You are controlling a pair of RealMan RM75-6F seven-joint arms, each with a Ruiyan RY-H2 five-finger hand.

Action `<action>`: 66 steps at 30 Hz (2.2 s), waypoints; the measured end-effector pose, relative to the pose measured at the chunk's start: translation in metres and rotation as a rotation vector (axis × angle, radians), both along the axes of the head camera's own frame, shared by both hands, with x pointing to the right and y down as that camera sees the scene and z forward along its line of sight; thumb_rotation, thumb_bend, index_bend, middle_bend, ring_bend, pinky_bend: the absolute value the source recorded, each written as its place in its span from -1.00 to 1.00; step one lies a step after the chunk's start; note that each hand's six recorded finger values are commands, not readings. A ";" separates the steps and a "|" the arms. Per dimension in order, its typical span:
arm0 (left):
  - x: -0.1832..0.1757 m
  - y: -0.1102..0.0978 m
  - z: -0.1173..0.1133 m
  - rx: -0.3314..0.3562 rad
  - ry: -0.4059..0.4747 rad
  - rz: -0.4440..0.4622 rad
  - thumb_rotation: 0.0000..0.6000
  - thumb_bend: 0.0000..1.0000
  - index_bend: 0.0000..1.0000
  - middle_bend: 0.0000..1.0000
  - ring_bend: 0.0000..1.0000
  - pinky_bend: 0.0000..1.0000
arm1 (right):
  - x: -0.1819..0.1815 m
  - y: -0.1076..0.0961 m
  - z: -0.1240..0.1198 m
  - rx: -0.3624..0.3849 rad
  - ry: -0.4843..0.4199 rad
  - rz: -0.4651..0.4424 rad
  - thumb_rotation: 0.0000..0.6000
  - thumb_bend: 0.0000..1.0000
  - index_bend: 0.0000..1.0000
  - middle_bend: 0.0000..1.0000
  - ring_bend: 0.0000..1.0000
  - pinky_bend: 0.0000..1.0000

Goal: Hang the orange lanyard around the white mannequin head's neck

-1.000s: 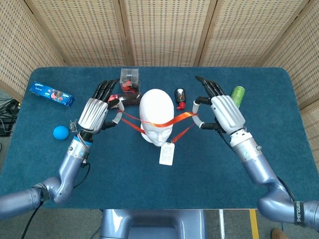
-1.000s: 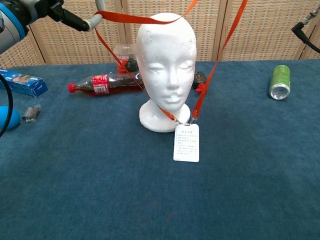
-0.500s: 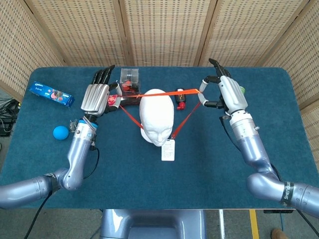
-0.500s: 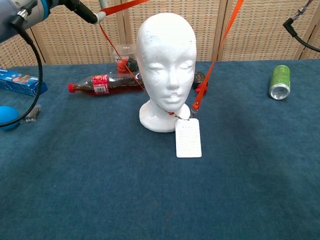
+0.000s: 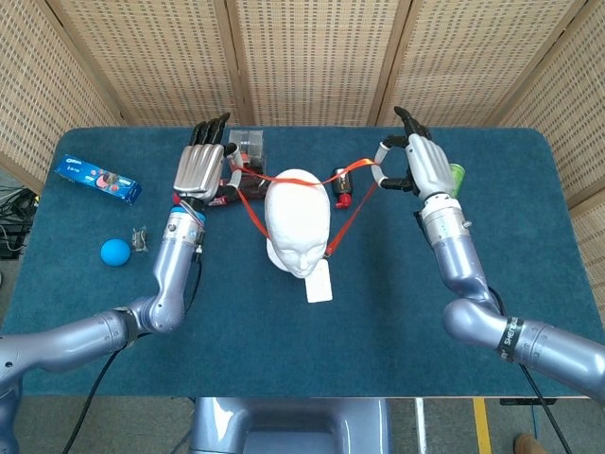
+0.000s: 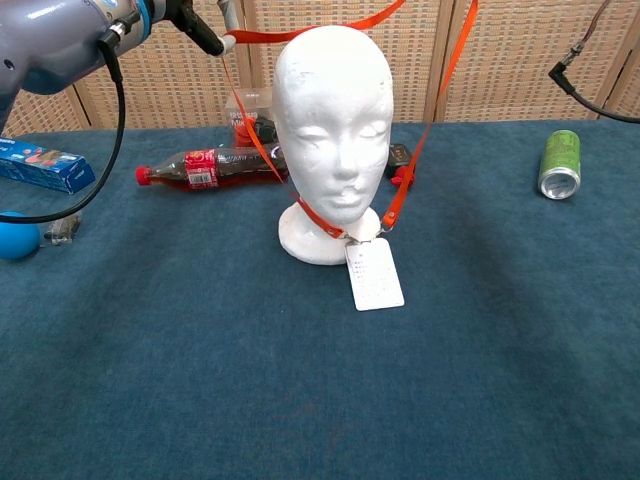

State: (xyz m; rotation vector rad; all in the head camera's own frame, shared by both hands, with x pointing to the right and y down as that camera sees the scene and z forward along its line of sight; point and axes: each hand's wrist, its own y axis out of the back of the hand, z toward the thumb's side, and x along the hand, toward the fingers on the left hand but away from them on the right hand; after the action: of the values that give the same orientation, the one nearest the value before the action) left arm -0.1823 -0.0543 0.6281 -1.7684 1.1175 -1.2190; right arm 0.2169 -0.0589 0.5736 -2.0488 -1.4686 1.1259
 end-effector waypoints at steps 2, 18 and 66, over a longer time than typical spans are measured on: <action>-0.001 -0.001 0.006 -0.015 0.005 -0.009 1.00 -0.10 -0.77 -1.00 -1.00 -1.00 | 0.001 -0.003 0.004 -0.005 0.002 0.009 1.00 0.20 0.36 -0.98 -1.00 -1.00; -0.008 -0.007 0.019 -0.024 0.035 -0.032 1.00 -1.00 -1.00 -1.00 -1.00 -1.00 | 0.010 -0.017 0.024 0.010 0.131 0.010 1.00 -1.00 -0.75 -1.00 -1.00 -1.00; -0.259 0.196 -0.059 -0.063 -0.286 -0.193 1.00 -1.00 -1.00 -1.00 -1.00 -1.00 | 0.034 0.183 0.080 -0.126 0.490 -0.769 1.00 0.44 -0.80 0.43 0.27 0.59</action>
State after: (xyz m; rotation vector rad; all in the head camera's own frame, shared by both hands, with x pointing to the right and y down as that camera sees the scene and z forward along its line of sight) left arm -0.4413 0.1420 0.5687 -1.4963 1.1081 -1.5828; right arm 0.2513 0.1238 0.6536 -1.9339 -0.3256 1.2484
